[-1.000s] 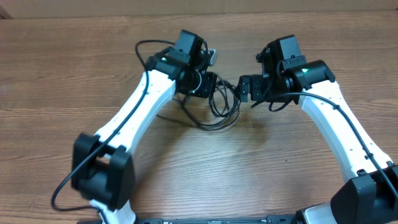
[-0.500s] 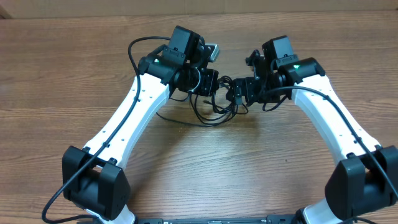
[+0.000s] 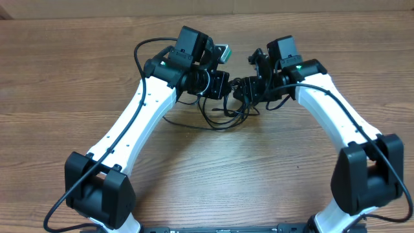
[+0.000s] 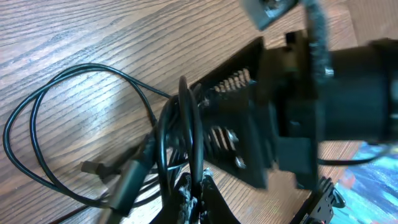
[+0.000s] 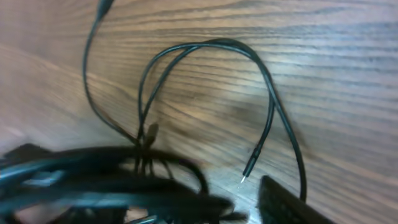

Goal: Untangle cables

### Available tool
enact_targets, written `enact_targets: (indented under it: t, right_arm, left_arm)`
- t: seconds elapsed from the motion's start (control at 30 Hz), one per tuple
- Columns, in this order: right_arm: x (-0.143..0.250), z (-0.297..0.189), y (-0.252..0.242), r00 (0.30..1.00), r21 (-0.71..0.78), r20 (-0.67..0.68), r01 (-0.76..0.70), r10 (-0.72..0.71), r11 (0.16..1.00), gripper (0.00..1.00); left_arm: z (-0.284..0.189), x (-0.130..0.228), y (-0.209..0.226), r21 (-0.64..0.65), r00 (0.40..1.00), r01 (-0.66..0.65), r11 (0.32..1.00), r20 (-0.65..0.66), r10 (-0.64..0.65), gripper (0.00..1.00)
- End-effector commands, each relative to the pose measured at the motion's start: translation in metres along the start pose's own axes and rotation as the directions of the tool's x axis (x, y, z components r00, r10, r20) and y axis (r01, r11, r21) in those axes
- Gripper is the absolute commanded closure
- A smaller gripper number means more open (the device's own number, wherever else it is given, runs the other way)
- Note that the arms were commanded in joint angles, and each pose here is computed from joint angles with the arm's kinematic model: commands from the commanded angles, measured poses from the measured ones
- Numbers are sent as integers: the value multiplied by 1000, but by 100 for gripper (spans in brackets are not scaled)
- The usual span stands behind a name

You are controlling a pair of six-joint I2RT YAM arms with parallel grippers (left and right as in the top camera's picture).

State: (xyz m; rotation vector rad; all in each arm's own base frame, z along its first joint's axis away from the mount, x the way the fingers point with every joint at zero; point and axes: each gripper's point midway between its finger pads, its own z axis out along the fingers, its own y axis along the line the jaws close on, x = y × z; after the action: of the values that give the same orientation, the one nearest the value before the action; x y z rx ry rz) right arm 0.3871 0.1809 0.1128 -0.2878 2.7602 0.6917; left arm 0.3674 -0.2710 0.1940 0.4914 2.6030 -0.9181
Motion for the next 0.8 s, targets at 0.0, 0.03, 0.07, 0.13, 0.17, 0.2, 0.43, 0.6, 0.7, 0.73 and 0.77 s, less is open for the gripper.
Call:
enact_targets:
  t: [0.0, 0.03, 0.07, 0.13, 0.17, 0.2, 0.43, 0.6, 0.7, 0.73, 0.77]
  right_arm:
    - [-2, 3, -7, 1000, 43, 9, 1, -1, 999, 55]
    - [-2, 3, -9, 1000, 55, 11, 1, -1, 999, 64]
    - [-2, 3, -11, 1000, 65, 11, 0, -1, 998, 78]
    - [0, 2, -14, 1000, 72, 1, -9, 9, 997, 95]
    - [2, 1, -16, 1000, 74, -7, -16, 17, 997, 96]
    - [5, 0, -17, 1000, 77, -17, -24, 26, 997, 96]
    - [17, -23, -23, 996, 98, -74, -46, 53, 994, 96]
    - [4, -50, -39, 991, 179, 13, -134, 133, 975, 96]
    - [1, -69, -74, 951, 327, 123, -310, 285, 893, 96]
    - [3, -75, -85, 928, 365, 158, -374, 339, 853, 96]
    - [5, -78, -91, 904, 378, 179, -426, 387, 822, 96]
  left_arm:
    - [-17, -9, -21, 43, 997, -65, 997, 45, 63, 96]
    - [-17, -9, -19, 31, 997, -64, 997, 46, 63, 96]
    - [-17, -10, -15, 7, 997, -62, 998, 49, 61, 96]
    - [-17, -10, -3, -58, 997, -54, 997, 53, 57, 96]
    - [-18, -11, 5, -102, 997, -48, 994, 56, 54, 96]
    - [-18, -11, 12, -144, 997, -44, 989, 60, 53, 96]
    - [-35, -25, 61, -417, 990, 18, 909, 135, 42, 96]
    - [-48, -27, 85, -537, 984, 92, 838, 180, 8, 96]
    - [-54, -21, 95, -574, 980, 150, 805, 195, -43, 96]
    - [-55, -18, 97, -577, 979, 164, 800, 193, -62, 96]
    - [-55, -15, 98, -580, 980, 171, 796, 187, -74, 96]
